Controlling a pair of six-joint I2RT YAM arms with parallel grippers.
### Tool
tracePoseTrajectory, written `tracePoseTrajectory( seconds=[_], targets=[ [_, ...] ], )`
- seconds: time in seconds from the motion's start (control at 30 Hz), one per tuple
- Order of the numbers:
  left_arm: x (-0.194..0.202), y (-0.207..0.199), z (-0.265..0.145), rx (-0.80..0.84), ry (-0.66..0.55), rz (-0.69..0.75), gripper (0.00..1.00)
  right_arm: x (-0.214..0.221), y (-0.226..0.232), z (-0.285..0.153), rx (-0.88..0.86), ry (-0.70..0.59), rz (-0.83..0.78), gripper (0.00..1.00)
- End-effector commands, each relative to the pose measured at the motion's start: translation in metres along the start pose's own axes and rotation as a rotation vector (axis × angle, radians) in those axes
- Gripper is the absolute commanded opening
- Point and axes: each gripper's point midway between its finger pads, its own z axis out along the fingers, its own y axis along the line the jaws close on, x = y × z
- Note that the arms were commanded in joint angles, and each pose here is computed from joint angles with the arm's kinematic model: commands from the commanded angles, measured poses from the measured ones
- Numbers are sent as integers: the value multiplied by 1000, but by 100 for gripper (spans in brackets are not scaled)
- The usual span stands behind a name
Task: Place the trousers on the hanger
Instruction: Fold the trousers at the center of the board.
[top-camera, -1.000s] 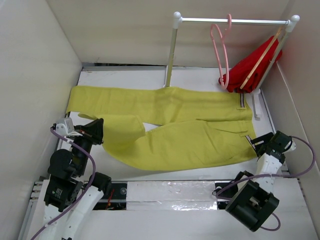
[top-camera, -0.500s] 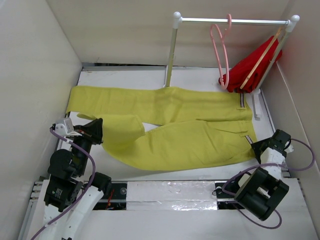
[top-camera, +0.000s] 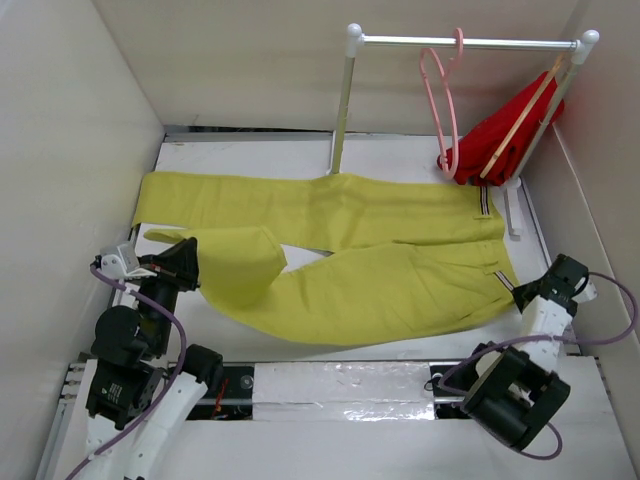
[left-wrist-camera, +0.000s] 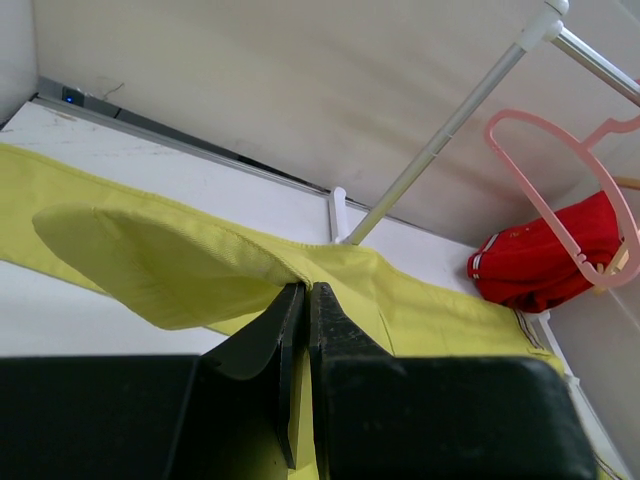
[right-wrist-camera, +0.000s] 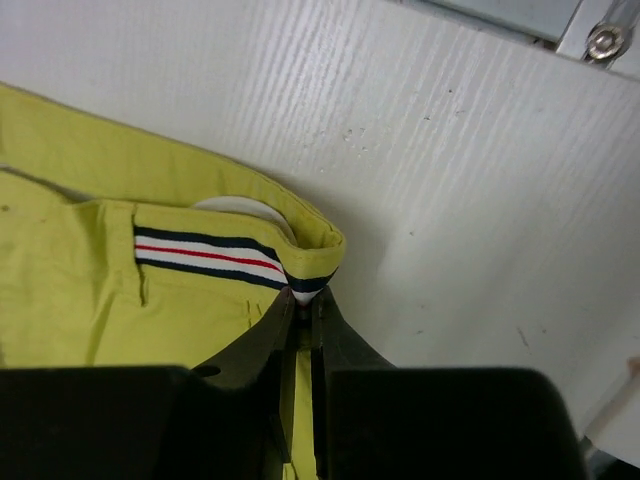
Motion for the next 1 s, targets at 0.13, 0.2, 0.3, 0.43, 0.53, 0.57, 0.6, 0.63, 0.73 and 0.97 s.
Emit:
tracePoseTrajectory(
  seconds=[0.13,0.2,0.3,0.43,0.53,0.57,0.6,0.63,0.73,0.97],
  targets=[
    [-39,-8,-3,-1,-107,-48,0,-104,40,-120,-76,-390,-141,0],
    [-48,-7,-2,-24,-133,-55,0,-105,38,-146,-107,-441,-136,0],
    [-66,-1,-3,-90,-164,-51,0,-104,35,-175,-133,-491,-147,0],
    [-103,0,-14,-141,-229,-97,0,-110,26,-212,-109,-570,-198,0],
    [-114,5,-16,-187,-246,-109,0,-121,20,-242,-94,-652,-225,0],
    [-113,8,-15,-209,-243,-107,0,-122,20,-250,-116,-674,-217,0],
    [-107,10,-12,-224,-223,-97,0,-124,33,-254,-184,-697,-234,0],
    [-93,15,-4,-247,-196,-84,0,-125,35,-257,-194,-715,-273,0],
    [-46,30,22,-333,-103,-67,0,-128,46,-235,-159,-695,-312,0],
    [14,85,80,-637,40,14,0,-141,97,-195,-138,-571,-354,0]
  ],
)
